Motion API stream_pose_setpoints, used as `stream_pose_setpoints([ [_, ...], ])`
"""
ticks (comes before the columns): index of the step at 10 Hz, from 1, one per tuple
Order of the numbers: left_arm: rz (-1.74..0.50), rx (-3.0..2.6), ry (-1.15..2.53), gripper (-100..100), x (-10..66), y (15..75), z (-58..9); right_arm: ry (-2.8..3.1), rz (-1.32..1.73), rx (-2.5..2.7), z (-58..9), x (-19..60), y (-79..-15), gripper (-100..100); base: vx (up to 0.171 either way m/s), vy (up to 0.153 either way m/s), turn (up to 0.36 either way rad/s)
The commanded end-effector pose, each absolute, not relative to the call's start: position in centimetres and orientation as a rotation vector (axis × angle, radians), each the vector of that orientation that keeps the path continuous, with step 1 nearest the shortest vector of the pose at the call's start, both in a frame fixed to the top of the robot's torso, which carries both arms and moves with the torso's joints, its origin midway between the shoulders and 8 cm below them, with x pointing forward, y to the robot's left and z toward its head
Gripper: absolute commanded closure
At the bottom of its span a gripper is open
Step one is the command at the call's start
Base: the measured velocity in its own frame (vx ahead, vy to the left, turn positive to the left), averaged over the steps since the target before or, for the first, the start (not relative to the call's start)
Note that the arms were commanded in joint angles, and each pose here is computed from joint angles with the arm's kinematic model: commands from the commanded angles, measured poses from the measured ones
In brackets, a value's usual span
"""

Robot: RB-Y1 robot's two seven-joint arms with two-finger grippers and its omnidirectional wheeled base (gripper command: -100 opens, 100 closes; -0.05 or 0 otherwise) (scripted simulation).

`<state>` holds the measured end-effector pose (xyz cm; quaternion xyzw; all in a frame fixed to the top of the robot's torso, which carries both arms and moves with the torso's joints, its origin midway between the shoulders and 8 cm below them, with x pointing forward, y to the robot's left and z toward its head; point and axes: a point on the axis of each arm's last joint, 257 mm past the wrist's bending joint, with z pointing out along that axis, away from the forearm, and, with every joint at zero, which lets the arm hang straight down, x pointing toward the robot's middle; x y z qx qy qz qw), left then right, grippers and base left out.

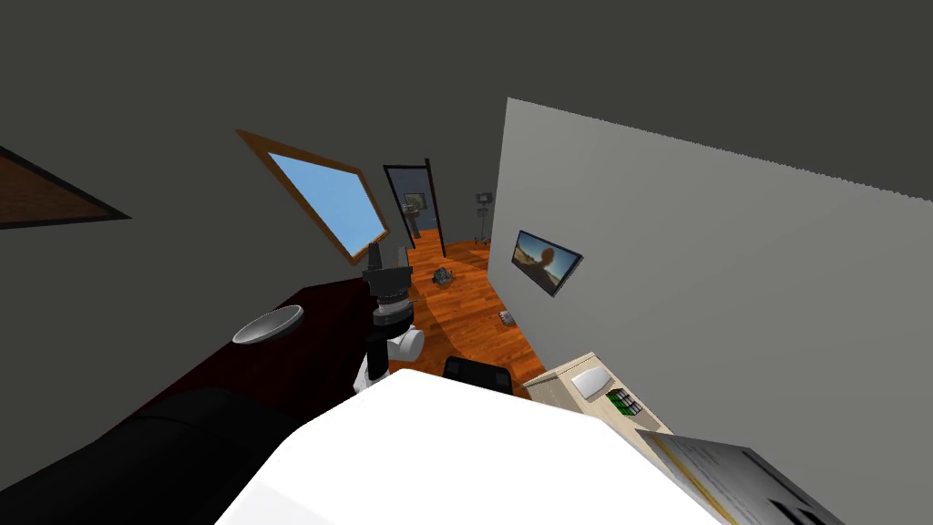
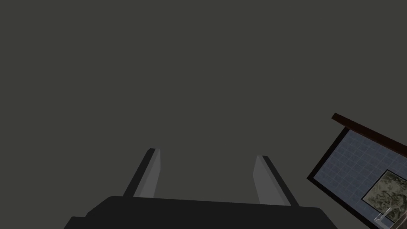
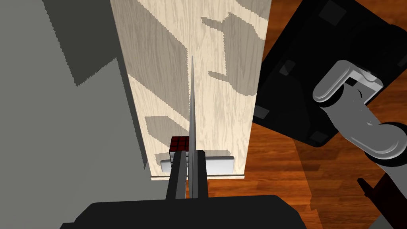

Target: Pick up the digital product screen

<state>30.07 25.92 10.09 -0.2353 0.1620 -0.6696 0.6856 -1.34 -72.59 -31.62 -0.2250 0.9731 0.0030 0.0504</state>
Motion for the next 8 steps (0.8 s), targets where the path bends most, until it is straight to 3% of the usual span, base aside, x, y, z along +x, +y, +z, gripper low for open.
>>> stream_pose_setpoints([
  [1, -1.5, -0.527, 0.363, 0, 30.1, 25.9, 10.1, 2.963, 0.009, -0.685, -31.6, -1.3, -72.6, 100, 0.0, 0.0, 0.0],
  [2, -1.5, -0.527, 0.363, 0, 30.1, 25.9, 10.1, 2.962, 0.009, -0.684, -31.6, -1.3, -72.6, 0, 0.0, 0.0, 0.0],
  [3, -1.5, -0.527, 0.363, 0, 30.1, 25.9, 10.1, 2.956, -0.005, -0.719, -31.0, -0.9, -72.9, 100, 0.039, -0.008, -0.138],
  [8, -1.5, -0.527, 0.363, 0, 30.1, 25.9, 10.1, 2.939, -0.008, -0.786, -29.9, 0.0, -72.8, 100, 0.059, -0.009, -0.108],
])
